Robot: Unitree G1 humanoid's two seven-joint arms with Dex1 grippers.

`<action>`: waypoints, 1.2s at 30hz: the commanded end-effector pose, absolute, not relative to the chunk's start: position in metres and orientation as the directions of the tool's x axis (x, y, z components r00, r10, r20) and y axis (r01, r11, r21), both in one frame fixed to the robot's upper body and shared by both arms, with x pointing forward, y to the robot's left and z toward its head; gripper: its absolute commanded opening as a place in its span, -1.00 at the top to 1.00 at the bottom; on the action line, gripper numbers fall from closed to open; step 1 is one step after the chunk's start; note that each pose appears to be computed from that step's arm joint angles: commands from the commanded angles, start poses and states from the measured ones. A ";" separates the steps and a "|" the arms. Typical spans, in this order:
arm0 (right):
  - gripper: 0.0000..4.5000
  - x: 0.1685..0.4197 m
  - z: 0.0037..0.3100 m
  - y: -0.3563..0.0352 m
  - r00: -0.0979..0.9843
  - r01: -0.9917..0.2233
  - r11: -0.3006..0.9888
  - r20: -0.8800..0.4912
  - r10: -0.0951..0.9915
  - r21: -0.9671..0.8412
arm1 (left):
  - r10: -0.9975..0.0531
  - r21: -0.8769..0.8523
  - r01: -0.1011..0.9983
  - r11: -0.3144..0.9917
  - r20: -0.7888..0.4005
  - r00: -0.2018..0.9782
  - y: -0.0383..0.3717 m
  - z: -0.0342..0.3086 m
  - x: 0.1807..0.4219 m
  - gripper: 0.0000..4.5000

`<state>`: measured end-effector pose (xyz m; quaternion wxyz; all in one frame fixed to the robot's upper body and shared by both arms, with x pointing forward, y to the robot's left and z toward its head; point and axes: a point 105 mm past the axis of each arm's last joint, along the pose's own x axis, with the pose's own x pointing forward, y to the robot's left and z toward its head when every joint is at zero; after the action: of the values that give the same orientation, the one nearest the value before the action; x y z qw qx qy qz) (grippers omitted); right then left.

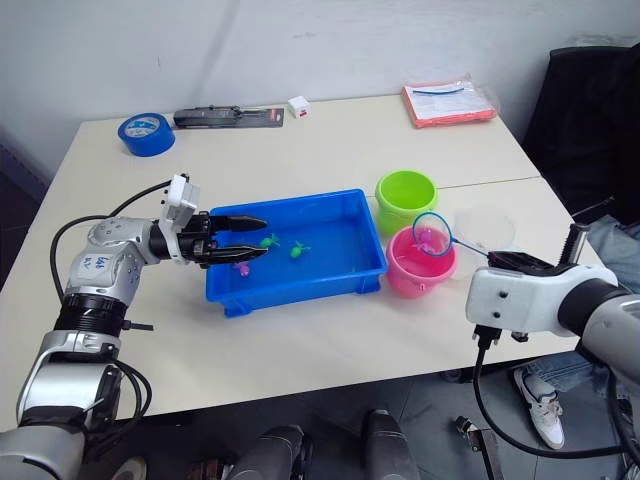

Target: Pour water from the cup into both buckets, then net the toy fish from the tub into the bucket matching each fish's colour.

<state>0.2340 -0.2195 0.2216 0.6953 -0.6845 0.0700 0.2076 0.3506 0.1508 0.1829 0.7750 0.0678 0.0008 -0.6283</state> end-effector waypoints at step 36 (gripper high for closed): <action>0.65 0.219 0.191 -0.229 0.946 0.153 -0.518 -0.026 0.322 -0.842 | -0.967 0.116 0.963 0.243 -0.051 0.250 0.155 0.181 0.340 -0.38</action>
<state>0.2212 -0.2329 0.1858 0.4855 -0.8603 -0.1121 0.1072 0.3419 0.1527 0.1672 0.7872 0.0506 0.0101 -0.6145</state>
